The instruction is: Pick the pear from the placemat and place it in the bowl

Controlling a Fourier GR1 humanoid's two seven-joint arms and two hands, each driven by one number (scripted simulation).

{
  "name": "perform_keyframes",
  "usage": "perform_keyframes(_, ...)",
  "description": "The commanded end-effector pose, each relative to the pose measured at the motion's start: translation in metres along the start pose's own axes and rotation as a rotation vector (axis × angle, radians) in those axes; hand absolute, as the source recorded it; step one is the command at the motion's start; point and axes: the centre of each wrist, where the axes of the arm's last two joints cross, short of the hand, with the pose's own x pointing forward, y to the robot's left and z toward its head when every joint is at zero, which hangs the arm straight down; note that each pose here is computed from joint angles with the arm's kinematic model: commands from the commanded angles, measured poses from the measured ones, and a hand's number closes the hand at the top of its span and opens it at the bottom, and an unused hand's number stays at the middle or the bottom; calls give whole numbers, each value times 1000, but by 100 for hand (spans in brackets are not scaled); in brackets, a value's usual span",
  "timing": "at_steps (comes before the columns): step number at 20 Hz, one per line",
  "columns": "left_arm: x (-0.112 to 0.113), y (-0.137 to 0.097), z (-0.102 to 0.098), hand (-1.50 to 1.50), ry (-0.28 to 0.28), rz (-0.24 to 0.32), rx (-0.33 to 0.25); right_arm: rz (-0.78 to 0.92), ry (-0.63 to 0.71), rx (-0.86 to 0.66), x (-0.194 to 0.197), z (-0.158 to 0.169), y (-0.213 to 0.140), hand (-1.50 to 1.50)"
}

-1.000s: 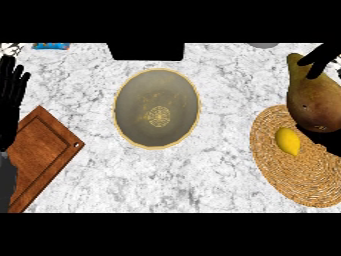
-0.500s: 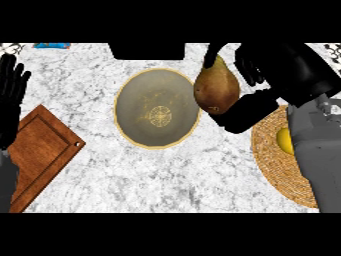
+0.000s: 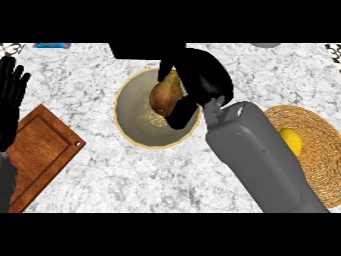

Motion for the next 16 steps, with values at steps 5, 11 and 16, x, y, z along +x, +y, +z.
perform_keyframes(5, 4, -6, 2, 0, -15, 24, -3, -35, 223, -26, -36, -27, 66, 150)
perform_keyframes(11, -2, -7, -11, 0, -4, 12, -3, -266, 205, -45, -62, -43, 87, -150)
perform_keyframes(16, -8, -19, -14, 0, -2, 6, -20, -431, 71, -220, -60, -43, 79, -150)
